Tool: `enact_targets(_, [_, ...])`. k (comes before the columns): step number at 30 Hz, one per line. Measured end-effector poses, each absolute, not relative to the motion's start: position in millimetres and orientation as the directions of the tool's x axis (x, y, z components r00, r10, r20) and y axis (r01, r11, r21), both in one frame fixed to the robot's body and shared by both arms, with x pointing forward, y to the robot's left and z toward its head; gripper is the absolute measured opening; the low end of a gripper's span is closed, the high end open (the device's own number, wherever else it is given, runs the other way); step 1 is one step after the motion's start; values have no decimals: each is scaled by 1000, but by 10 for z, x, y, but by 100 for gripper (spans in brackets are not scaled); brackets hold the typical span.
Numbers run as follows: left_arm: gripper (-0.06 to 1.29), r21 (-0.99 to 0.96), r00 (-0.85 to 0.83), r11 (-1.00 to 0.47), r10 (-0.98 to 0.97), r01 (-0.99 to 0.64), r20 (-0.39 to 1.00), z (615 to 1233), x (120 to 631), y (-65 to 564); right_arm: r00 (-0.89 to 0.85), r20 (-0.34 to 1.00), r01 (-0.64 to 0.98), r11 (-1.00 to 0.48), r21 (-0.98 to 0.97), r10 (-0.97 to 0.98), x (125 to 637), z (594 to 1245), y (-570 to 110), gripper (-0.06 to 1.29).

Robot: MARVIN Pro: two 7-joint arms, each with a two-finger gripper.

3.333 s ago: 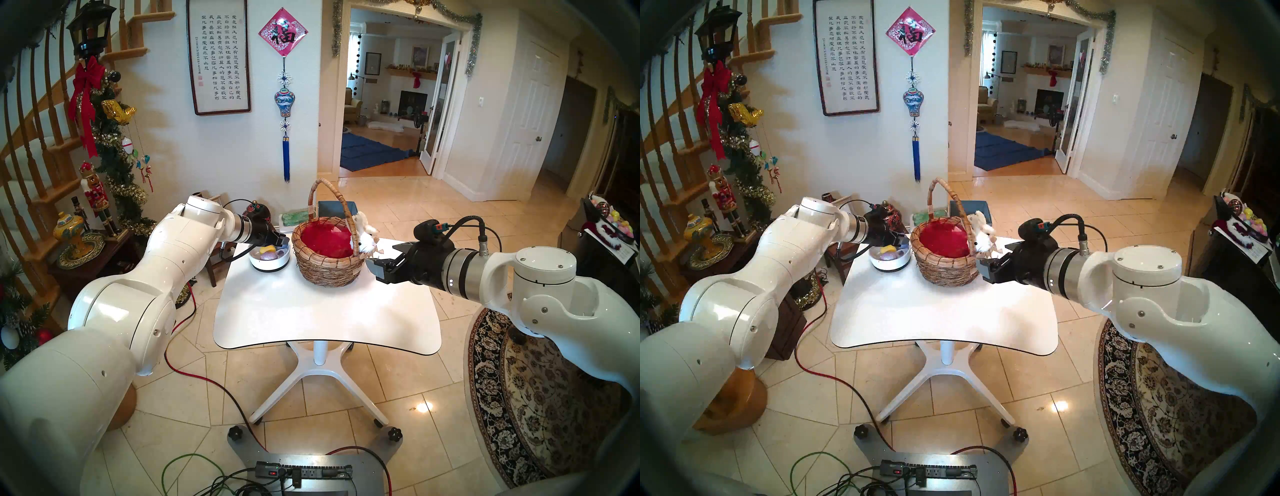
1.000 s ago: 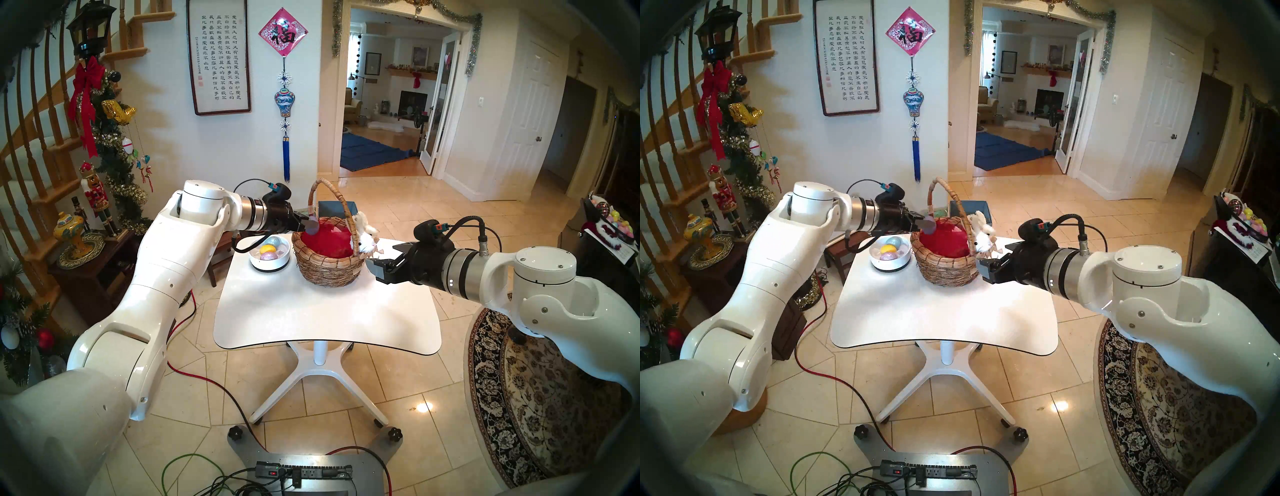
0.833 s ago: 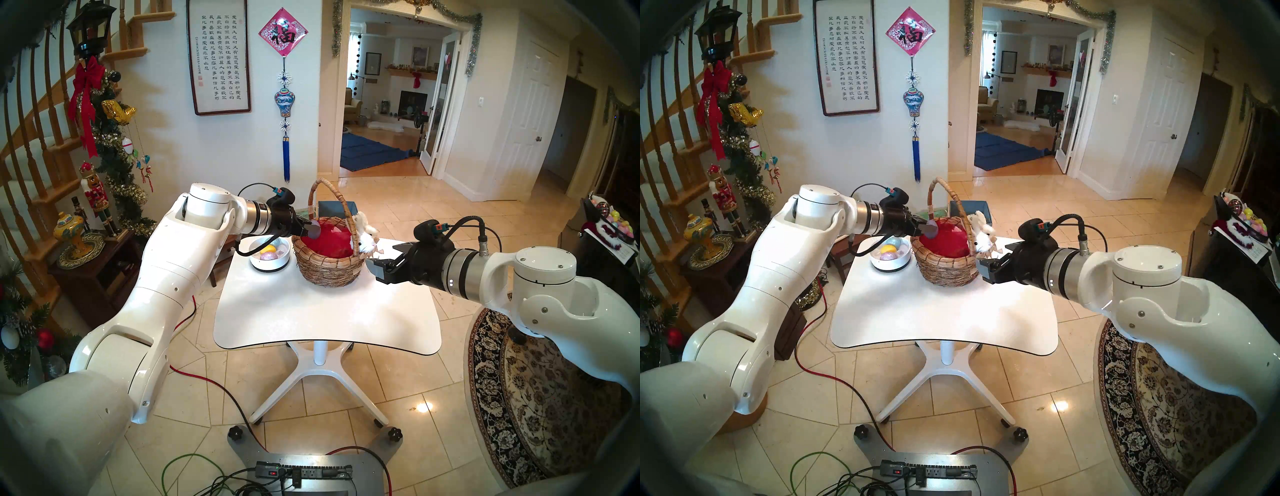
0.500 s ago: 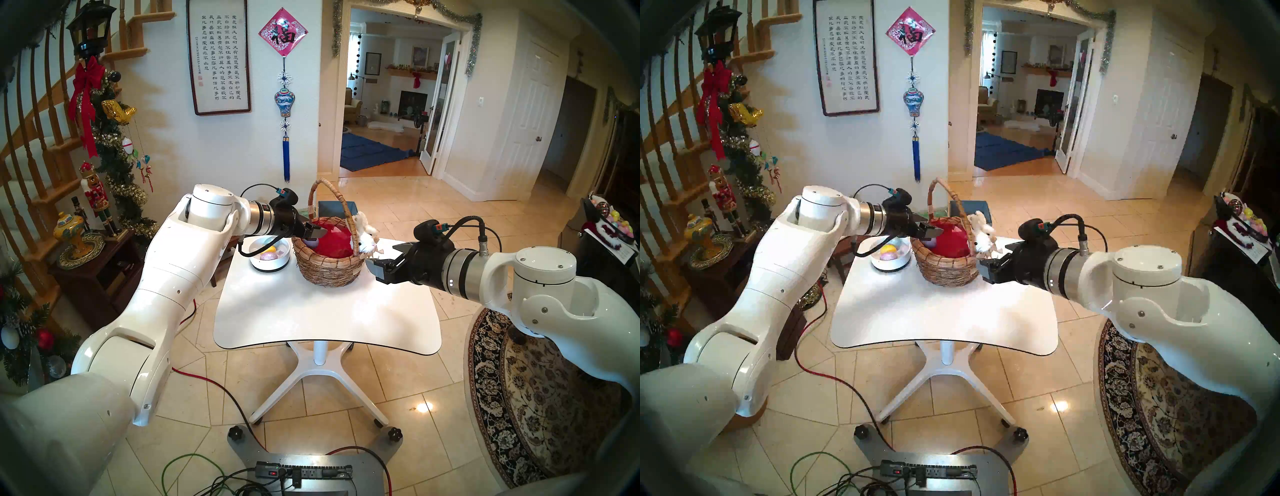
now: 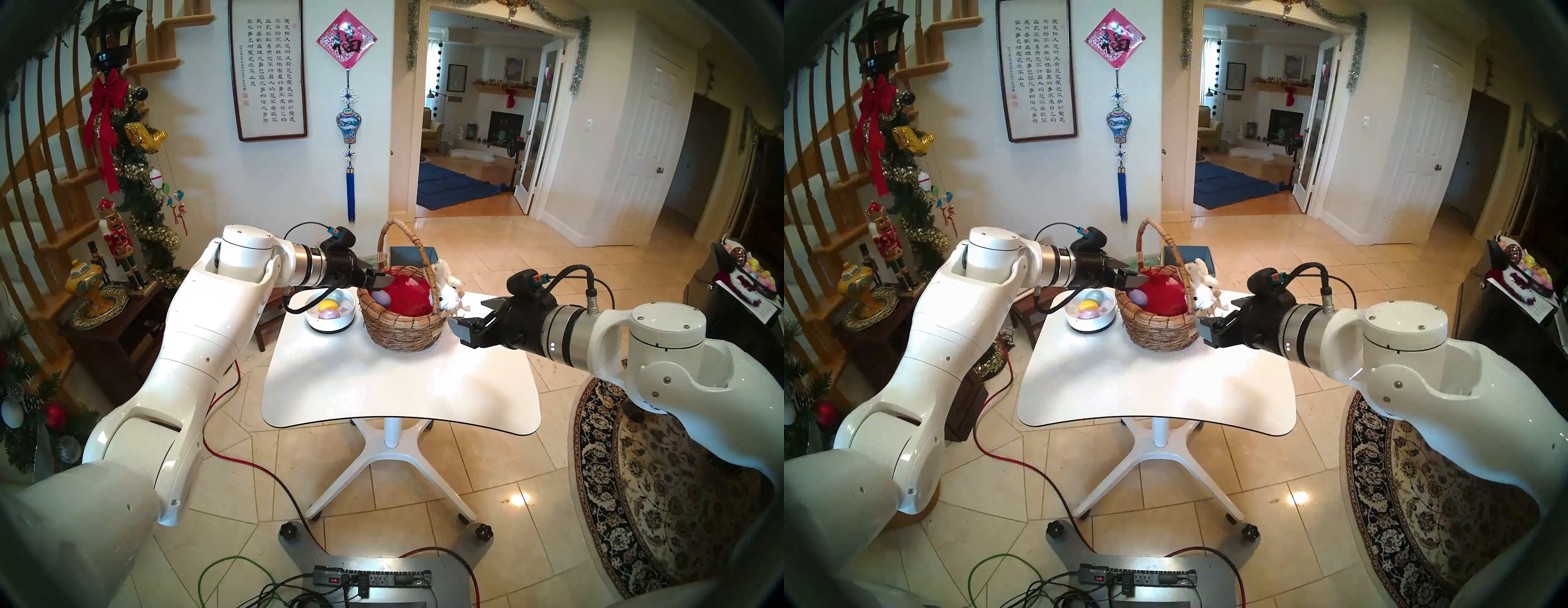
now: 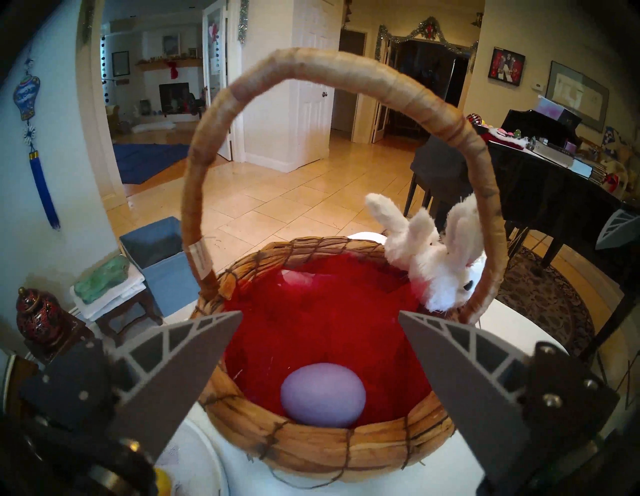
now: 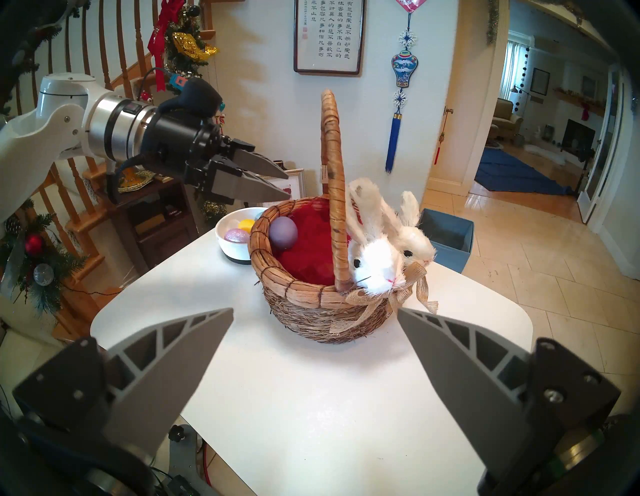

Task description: Put easter egg into basket

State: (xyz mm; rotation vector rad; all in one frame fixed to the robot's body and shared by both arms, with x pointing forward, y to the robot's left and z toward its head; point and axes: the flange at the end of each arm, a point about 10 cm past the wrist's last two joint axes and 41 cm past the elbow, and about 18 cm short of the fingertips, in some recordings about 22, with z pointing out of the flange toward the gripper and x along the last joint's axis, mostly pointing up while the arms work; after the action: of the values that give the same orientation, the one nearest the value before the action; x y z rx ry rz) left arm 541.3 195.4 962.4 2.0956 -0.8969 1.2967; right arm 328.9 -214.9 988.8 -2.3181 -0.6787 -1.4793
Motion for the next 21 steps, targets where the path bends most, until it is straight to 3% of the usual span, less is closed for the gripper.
enact_targets(21, [122,40,407,-754,-308,-655,860,9575,5233,2470,355,907,542,-840,-5,224,3289,9888,-2149,123])
